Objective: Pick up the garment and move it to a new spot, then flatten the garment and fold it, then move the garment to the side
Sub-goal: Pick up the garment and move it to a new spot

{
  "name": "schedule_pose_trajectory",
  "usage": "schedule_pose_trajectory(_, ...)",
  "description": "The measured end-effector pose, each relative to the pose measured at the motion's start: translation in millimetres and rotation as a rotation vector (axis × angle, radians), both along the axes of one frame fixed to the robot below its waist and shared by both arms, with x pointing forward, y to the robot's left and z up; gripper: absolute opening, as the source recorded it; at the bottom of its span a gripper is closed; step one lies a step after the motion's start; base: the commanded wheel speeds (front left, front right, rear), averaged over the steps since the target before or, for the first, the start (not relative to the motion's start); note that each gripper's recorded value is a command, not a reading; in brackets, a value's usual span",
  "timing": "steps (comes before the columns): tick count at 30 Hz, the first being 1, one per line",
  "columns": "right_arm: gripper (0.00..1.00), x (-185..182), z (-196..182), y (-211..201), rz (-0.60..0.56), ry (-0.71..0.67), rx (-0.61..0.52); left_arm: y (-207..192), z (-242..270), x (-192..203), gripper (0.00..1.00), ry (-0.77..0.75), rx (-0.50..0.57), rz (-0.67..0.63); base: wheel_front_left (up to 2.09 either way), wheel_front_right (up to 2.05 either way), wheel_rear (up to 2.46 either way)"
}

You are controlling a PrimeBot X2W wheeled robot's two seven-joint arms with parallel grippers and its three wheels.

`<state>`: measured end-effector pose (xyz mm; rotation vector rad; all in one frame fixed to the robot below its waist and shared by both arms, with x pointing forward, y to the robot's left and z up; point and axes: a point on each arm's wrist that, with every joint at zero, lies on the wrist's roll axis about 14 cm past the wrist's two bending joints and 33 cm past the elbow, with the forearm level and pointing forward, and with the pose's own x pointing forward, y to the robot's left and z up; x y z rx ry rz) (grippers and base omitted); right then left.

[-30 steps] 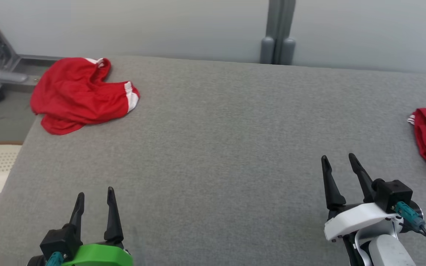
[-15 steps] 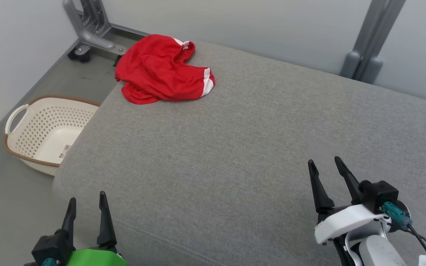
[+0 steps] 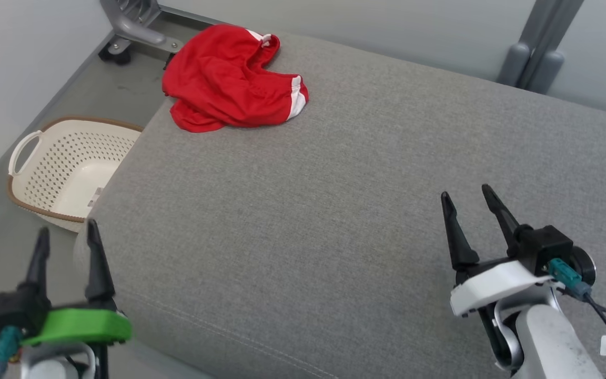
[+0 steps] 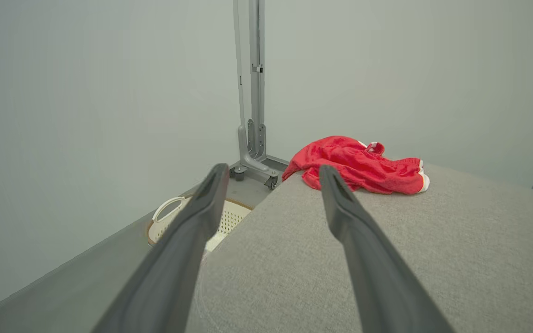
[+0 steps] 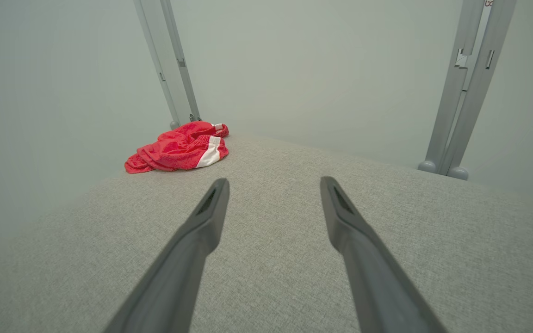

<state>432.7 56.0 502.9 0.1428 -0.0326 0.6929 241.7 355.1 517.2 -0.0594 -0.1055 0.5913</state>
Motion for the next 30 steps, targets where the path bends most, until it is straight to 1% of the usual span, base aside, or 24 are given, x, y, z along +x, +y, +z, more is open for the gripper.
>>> schedule_pose_trajectory(3, 1.00, 13.3, 8.9, -6.7, -0.027, -0.035, -0.008, 14.7, 35.3, 32.4, 1.00, -0.017, 0.121, -0.048, 0.00, 0.00, 0.00)
schedule_pose_trajectory(5, 1.00, 23.5, 14.4, -13.0, -0.050, -0.056, -0.010, 22.9, 66.4, 60.7, 1.00, -0.040, 0.205, -0.084, 0.00, 0.00, 0.00)
schedule_pose_trajectory(9, 1.00, 40.0, 19.7, -22.0, -0.080, -0.084, -0.022, 23.2, 120.3, 122.6, 1.00, -0.064, 0.360, -0.196, 0.00, 0.00, 0.00)
schedule_pose_trajectory(11, 1.00, 46.3, 17.2, -27.3, -0.094, -0.084, -0.032, 23.4, 135.3, 153.5, 1.00, -0.054, 0.387, -0.235, 0.00, 0.00, 0.00)
schedule_pose_trajectory(14, 1.00, 56.2, 10.0, -38.5, -0.124, -0.076, -0.046, 21.7, 138.7, 202.5, 1.00, -0.028, 0.329, -0.285, 0.00, 0.00, 0.00)
schedule_pose_trajectory(17, 1.00, 65.1, -1.9, -51.0, -0.153, -0.060, -0.066, 18.4, 123.3, 246.9, 1.00, 0.045, 0.281, -0.327, 0.00, 0.00, 0.00)
schedule_pose_trajectory(20, 1.00, 74.8, -11.0, -62.6, -0.180, -0.052, -0.075, 10.2, 84.8, 283.0, 1.00, 0.164, 0.232, -0.377, 0.00, 0.00, 0.00)
schedule_pose_trajectory(21, 1.00, 77.7, -16.8, -68.2, -0.193, -0.042, -0.081, 6.5, 66.2, 293.8, 1.00, 0.211, 0.199, -0.395, 0.00, 0.00, 0.00)
schedule_pose_trajectory(25, 1.00, 85.5, -38.9, -87.3, -0.237, -0.009, -0.106, -19.8, -8.8, 322.6, 1.00, 0.387, 0.072, -0.479, 0.00, 0.00, 0.00)
schedule_pose_trajectory(28, 1.00, 88.2, -56.0, -98.2, -0.260, 0.023, -0.122, -45.7, -63.7, 329.8, 1.00, 0.504, -0.039, -0.550, 0.00, 0.00, 0.00)
schedule_pose_trajectory(30, 1.00, 89.6, -66.1, -105.4, -0.276, 0.042, -0.134, -57.2, -89.7, 332.4, 1.00, 0.554, -0.081, -0.585, 0.00, 0.00, 0.00)
